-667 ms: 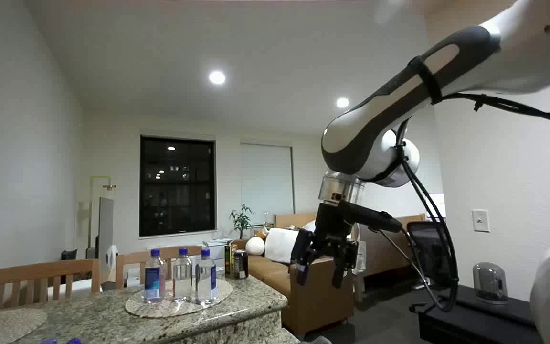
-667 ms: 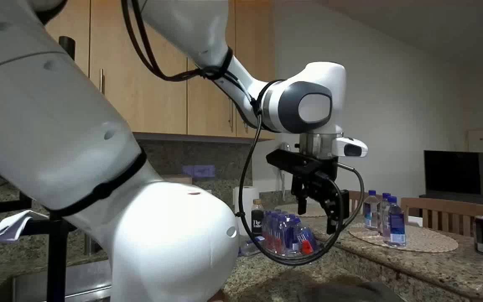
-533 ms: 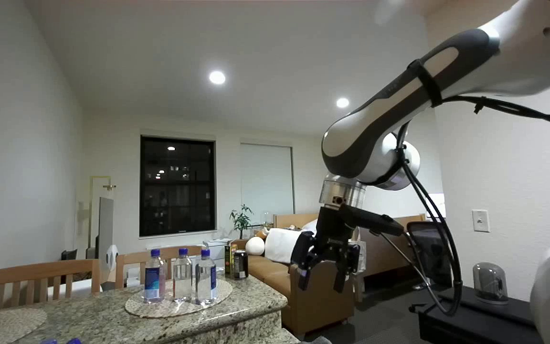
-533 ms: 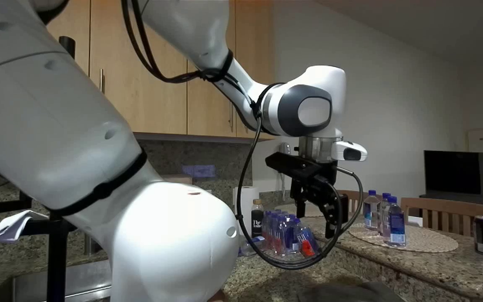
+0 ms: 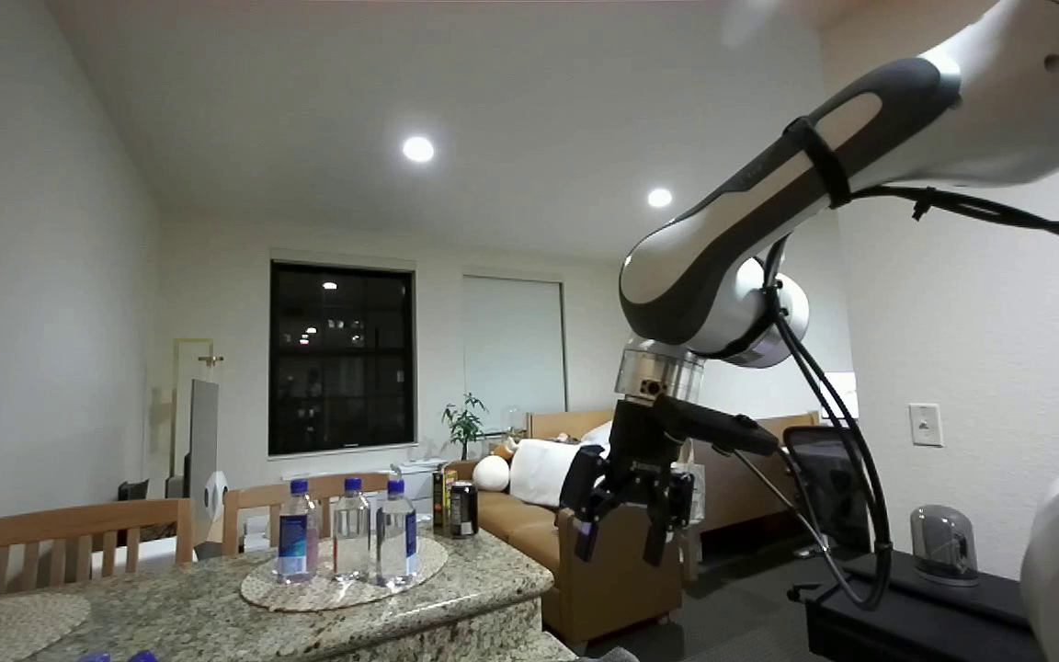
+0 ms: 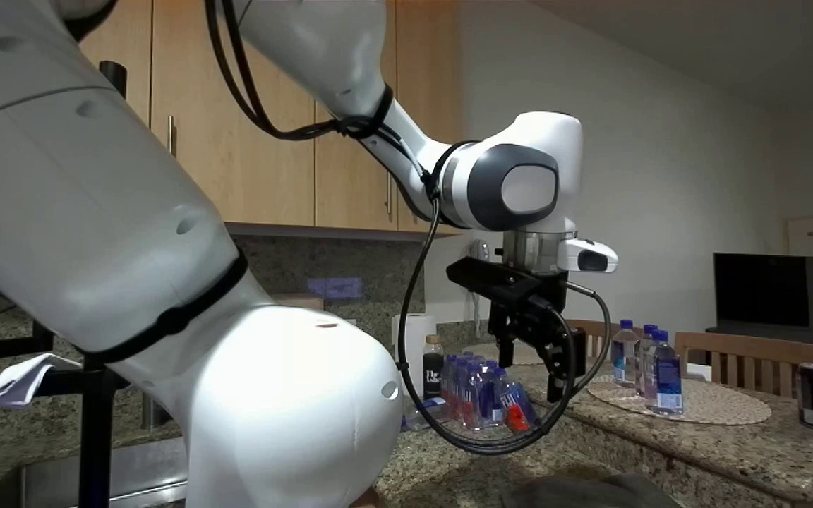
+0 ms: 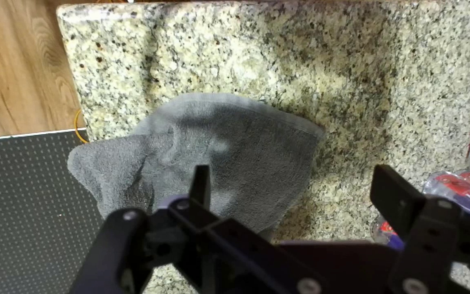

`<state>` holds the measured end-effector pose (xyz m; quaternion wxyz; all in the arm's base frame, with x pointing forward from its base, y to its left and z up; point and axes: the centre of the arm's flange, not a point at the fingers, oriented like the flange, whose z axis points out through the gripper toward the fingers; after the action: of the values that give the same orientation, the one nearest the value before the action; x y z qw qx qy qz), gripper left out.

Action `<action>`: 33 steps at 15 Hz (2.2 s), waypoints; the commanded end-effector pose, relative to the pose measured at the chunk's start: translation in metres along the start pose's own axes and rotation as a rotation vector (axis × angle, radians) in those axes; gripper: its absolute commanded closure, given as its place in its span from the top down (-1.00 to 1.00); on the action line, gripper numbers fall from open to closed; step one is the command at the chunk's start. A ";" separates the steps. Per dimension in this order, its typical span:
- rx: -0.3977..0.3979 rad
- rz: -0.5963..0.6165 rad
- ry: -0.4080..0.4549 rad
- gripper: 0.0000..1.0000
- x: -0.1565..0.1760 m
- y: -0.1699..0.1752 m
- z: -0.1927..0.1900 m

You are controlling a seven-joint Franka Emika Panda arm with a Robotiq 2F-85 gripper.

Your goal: Move the towel to the left

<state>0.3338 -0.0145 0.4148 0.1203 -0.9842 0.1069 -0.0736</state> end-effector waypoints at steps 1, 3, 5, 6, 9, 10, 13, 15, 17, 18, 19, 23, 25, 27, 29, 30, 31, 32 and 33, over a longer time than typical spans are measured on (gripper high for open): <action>0.006 -0.004 0.001 1.00 0.001 -0.001 0.000; 0.016 -0.011 0.012 1.00 0.004 -0.004 0.000; 0.018 -0.027 0.024 1.00 0.006 -0.005 0.000; 0.017 -0.033 0.027 1.00 0.007 -0.005 0.000; 0.001 -0.055 0.040 1.00 0.011 -0.005 0.003; -0.003 -0.061 0.043 1.00 0.013 -0.005 0.005; -0.032 -0.079 0.068 1.00 0.025 -0.002 0.013; -0.057 -0.085 0.077 1.00 0.034 -0.001 0.020; -0.073 -0.086 0.084 1.00 0.045 0.001 0.027; -0.083 -0.088 0.086 1.00 0.051 0.002 0.031; -0.089 -0.090 0.085 1.00 0.056 0.002 0.034; -0.106 -0.086 0.082 1.00 0.081 0.003 0.043; -0.112 -0.078 0.079 1.00 0.094 0.004 0.047; -0.129 -0.076 0.089 1.00 0.105 0.006 0.050; -0.149 -0.077 0.103 1.00 0.116 0.009 0.053; -0.158 -0.078 0.107 1.00 0.121 0.012 0.055; -0.167 -0.078 0.112 1.00 0.127 0.015 0.056; -0.174 -0.078 0.114 1.00 0.131 0.018 0.056; -0.182 -0.075 0.116 1.00 0.136 0.021 0.057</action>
<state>0.4528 -0.0411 0.3770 0.0378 -0.9887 0.0852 -0.1177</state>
